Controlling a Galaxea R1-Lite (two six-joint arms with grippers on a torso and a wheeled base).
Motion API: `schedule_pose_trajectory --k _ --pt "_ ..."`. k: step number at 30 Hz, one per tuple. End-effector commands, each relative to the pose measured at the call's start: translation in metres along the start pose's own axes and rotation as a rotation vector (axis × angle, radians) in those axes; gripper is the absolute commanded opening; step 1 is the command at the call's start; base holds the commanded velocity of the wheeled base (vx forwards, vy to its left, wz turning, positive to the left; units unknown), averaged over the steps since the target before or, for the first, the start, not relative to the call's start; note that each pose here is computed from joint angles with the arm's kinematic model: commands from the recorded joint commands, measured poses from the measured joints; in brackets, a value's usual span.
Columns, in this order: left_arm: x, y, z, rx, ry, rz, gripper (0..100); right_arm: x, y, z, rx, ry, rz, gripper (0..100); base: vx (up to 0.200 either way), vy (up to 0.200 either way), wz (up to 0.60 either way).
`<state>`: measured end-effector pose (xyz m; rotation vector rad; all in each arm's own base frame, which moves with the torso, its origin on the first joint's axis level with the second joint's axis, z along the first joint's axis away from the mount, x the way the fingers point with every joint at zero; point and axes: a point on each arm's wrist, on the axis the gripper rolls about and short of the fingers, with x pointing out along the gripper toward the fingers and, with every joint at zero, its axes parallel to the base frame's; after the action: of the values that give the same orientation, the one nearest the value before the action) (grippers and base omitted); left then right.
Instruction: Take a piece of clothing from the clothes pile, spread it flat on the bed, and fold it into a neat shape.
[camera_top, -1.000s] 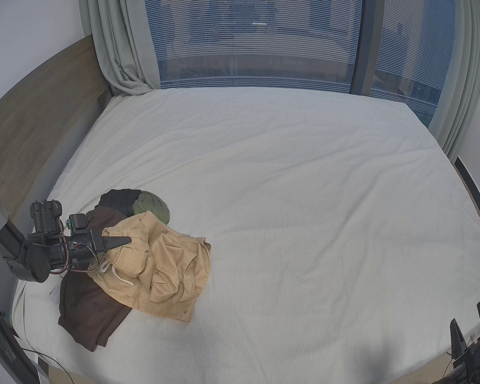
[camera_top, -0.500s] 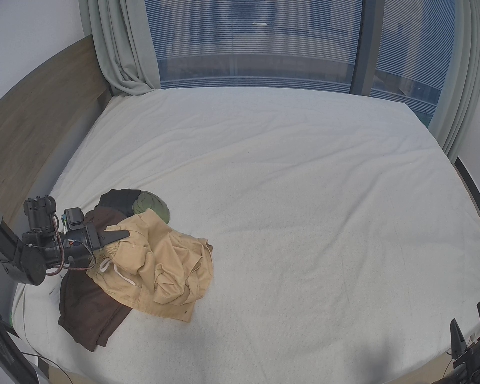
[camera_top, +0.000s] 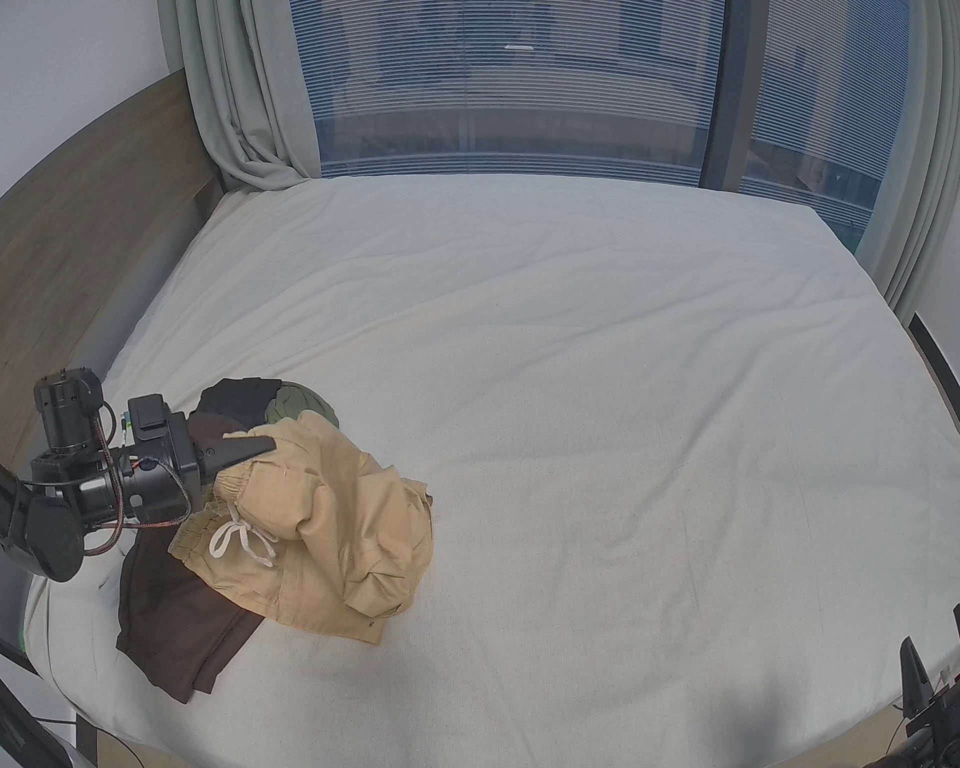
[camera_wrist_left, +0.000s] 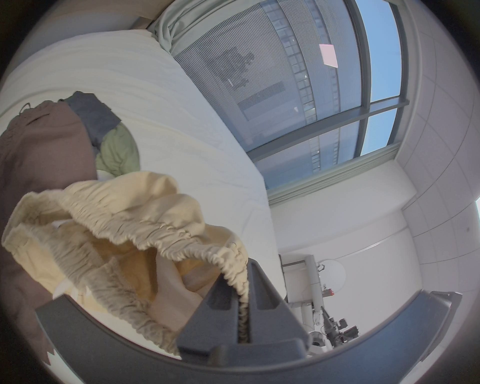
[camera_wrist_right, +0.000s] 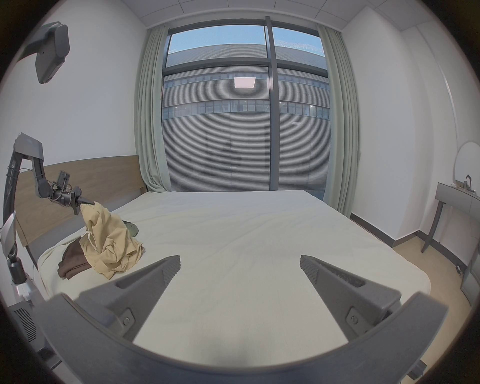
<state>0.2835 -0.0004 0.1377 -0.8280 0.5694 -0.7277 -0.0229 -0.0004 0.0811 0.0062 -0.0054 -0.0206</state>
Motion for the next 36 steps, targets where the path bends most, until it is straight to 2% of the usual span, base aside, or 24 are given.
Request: schedule_pose_trajectory --k 1,7,11,19,32,36 --pt "0.007 -0.024 0.000 0.014 -0.031 -0.061 0 0.001 0.000 -0.005 0.000 0.010 0.001 100 0.000 0.000 0.00" --pt "0.023 -0.042 -0.001 -0.068 -0.134 -0.077 0 0.001 0.000 -0.005 0.000 0.010 0.001 100 0.000 0.000 0.00" --pt "0.032 -0.055 -0.004 -0.108 -0.188 -0.120 0 0.001 0.000 -0.005 0.000 0.010 0.001 100 0.000 0.000 0.00" --pt "0.048 -0.070 -0.015 -0.124 -0.168 -0.153 0 0.001 0.000 -0.005 0.000 0.010 -0.001 100 0.000 0.000 0.00" --pt "0.060 -0.094 -0.015 -0.188 -0.167 -0.225 0 0.001 0.000 -0.005 0.000 0.010 0.001 100 0.000 0.000 0.00" --pt "0.064 -0.116 -0.014 -0.258 -0.165 -0.295 0 0.001 0.000 -0.005 0.000 0.010 -0.001 100 0.000 0.000 0.00"
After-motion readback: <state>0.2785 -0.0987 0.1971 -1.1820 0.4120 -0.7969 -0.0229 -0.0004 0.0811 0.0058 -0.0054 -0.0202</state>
